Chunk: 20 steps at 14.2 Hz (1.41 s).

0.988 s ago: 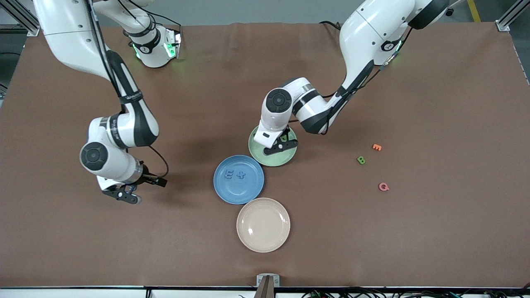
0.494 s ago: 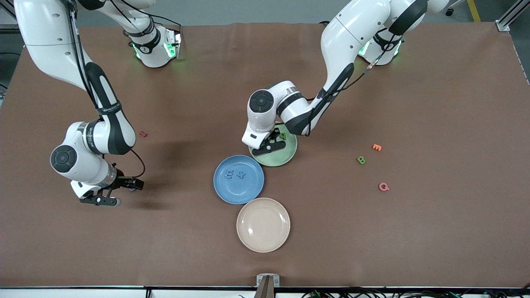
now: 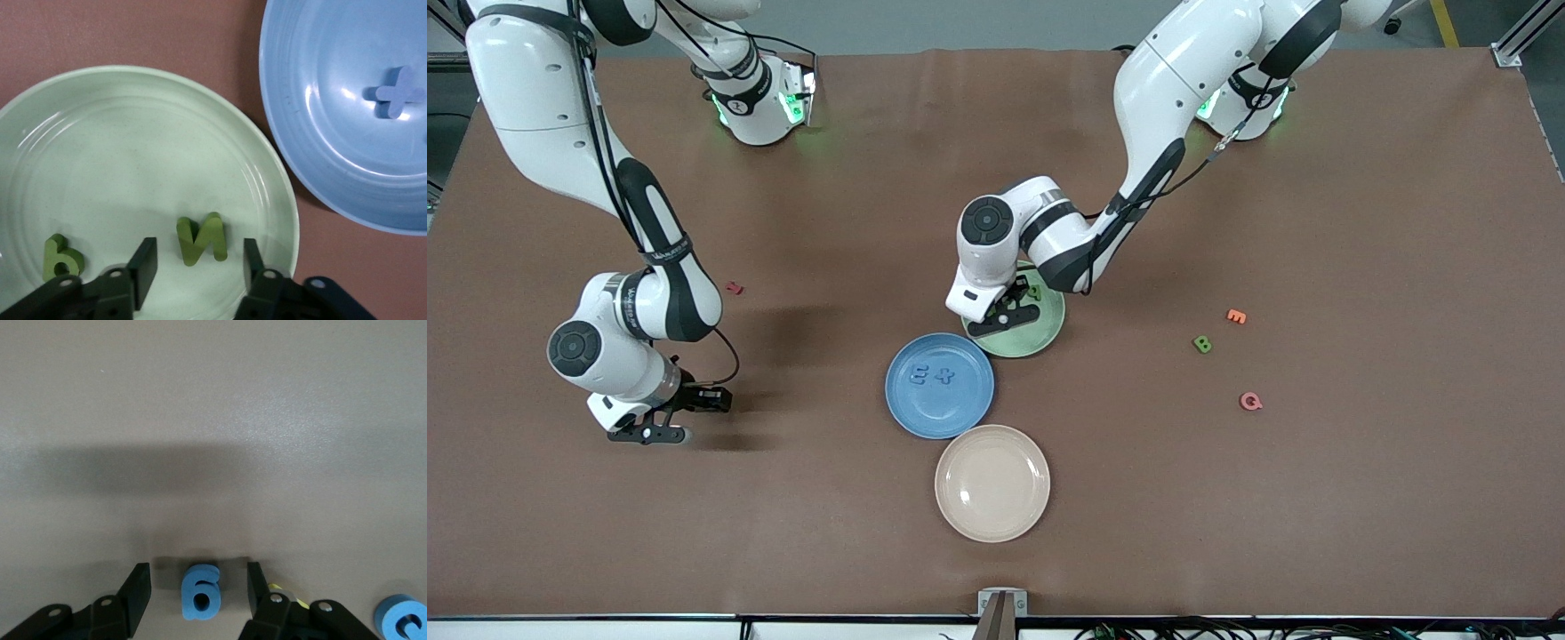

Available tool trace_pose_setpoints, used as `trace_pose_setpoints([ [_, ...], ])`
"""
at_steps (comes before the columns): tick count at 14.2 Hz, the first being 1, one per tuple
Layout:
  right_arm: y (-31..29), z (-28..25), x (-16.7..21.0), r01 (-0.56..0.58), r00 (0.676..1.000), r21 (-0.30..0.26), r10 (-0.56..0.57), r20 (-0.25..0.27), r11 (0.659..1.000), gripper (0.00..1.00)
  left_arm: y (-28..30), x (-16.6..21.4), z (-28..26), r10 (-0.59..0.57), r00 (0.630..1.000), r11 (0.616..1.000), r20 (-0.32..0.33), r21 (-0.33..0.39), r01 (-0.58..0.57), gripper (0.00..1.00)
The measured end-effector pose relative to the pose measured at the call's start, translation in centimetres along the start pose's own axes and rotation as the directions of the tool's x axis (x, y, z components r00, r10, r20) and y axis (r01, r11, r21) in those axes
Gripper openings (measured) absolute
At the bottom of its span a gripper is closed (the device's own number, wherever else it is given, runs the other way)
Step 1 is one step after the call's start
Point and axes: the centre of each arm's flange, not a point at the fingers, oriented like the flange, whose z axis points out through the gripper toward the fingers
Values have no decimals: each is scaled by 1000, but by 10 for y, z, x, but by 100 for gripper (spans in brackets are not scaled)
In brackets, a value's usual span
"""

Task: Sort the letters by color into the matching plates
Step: 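Release N on the green plate while the right gripper carries blue 6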

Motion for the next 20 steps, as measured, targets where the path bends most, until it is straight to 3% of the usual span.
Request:
trace_pose_setpoints([
  [2,-1,2,0,1,1000,0,-1,3,1000,67,0,8,-6,-10,1000,1000,-6,-8,10,87],
  [3,-1,3,-1,1,1000,0,-1,5,1000,67,-2,13,-9,-18,1000,1000,-8,-5,18,90],
  [8,-1,6,-2,-1,1000,2,1,13,1000,59,-34,62,-32,-77,997,996,-8,53,77,92],
  [10,-1,4,-2,-1,1000,2,1,12,1000,43,-57,79,-41,-63,998,996,-7,70,63,92],
  [11,-2,3,-2,-1,1000,4,0,12,1000,30,-70,86,-45,-52,999,995,-4,80,52,92],
  [12,-2,3,-2,-1,1000,4,1,12,1000,26,-85,92,-49,-42,999,995,4,91,41,92],
  [16,-9,3,-3,-57,998,5,57,30,998,26,-143,115,-56,-3,999,992,37,124,-1,92],
  [20,-78,-5,-12,-156,984,-4,156,87,988,26,-202,147,-63,-28,997,994,68,110,21,91],
])
